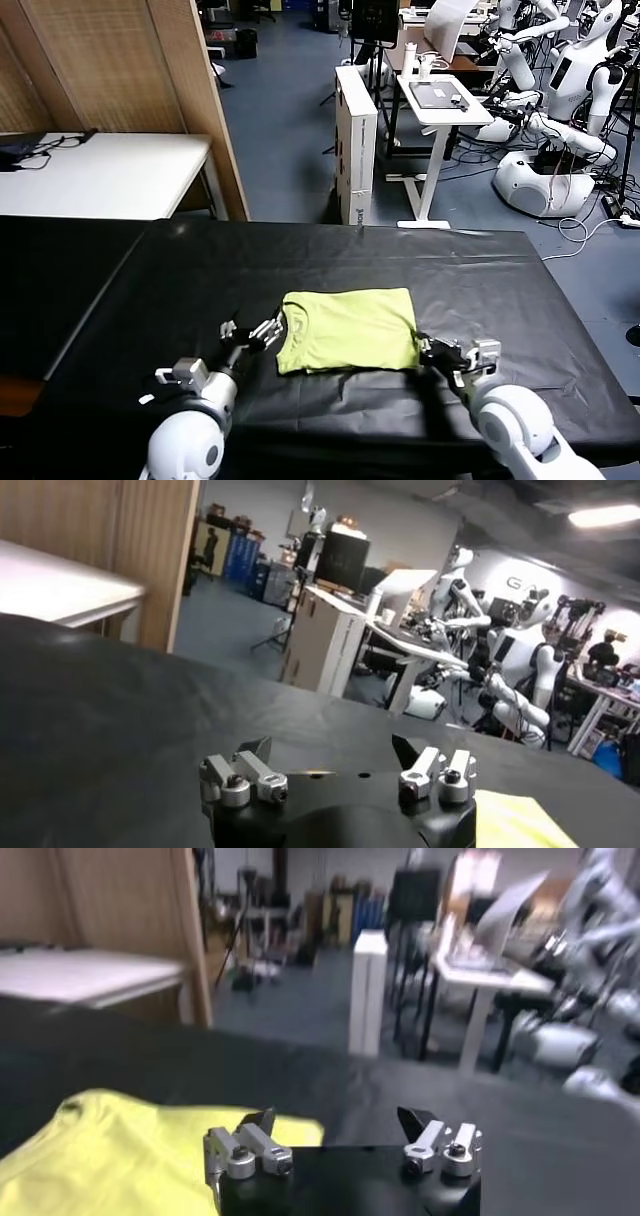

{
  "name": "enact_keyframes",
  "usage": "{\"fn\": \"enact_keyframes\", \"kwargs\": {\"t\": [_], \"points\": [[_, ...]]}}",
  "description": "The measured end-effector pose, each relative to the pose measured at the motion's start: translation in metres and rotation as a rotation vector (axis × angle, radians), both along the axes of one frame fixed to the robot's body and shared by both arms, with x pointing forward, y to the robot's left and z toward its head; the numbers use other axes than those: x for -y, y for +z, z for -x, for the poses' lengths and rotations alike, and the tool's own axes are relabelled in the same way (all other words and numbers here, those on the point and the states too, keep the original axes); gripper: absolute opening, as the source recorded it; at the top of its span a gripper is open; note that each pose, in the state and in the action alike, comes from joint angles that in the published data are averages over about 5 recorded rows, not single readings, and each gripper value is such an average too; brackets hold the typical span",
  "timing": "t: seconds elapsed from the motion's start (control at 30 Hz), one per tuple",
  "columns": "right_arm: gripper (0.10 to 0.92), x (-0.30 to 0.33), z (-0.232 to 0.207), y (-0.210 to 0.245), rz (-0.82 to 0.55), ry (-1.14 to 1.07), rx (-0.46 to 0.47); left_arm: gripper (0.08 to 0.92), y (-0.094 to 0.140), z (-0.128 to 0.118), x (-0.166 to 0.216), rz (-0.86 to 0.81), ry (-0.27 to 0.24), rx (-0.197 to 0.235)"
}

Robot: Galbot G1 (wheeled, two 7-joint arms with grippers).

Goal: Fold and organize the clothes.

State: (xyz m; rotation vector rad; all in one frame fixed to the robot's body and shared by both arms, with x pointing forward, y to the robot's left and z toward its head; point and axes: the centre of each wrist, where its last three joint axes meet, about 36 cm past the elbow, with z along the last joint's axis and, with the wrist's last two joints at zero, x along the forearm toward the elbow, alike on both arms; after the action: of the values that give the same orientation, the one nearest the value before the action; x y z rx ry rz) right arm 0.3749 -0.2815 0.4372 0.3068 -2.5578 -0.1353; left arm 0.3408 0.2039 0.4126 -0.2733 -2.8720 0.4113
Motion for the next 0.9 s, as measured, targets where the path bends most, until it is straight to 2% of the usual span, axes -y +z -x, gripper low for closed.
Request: {"fn": "enact_keyframes", "kwargs": {"t": [0.13, 0.23, 0.37, 0.47, 0.53, 0.7, 0.9], "points": [[0.348, 0.008, 0.001, 0.008, 0.024, 0.018, 0.021, 0.907, -0.002, 0.001, -0.001, -0.020, 0.012, 0.009], [0.537, 0.011, 0.003, 0.015, 0.055, 0.030, 0.055, 0.907, 0.000, 0.003, -0.003, -0.028, 0.026, 0.020], [0.787, 0.013, 0.008, 0.022, 0.098, 0.040, 0.152, 0.907, 0.000, 0.007, -0.008, -0.042, 0.034, 0.050], [0.888, 0.015, 0.013, 0.025, 0.132, 0.041, 0.228, 0.907, -0.004, 0.010, -0.013, -0.069, 0.040, 0.076], [0.903, 0.017, 0.018, 0.025, 0.150, 0.033, 0.272, 0.907, -0.006, 0.014, -0.017, -0.093, 0.043, 0.080], [0.907, 0.019, 0.034, 0.021, 0.196, -0.018, 0.408, 0.907, 0.000, 0.025, -0.028, -0.155, 0.058, 0.055], [0.907, 0.021, 0.069, 0.007, 0.248, -0.052, 0.557, 0.907, 0.010, 0.053, -0.046, -0.200, 0.064, 0.067]]}}
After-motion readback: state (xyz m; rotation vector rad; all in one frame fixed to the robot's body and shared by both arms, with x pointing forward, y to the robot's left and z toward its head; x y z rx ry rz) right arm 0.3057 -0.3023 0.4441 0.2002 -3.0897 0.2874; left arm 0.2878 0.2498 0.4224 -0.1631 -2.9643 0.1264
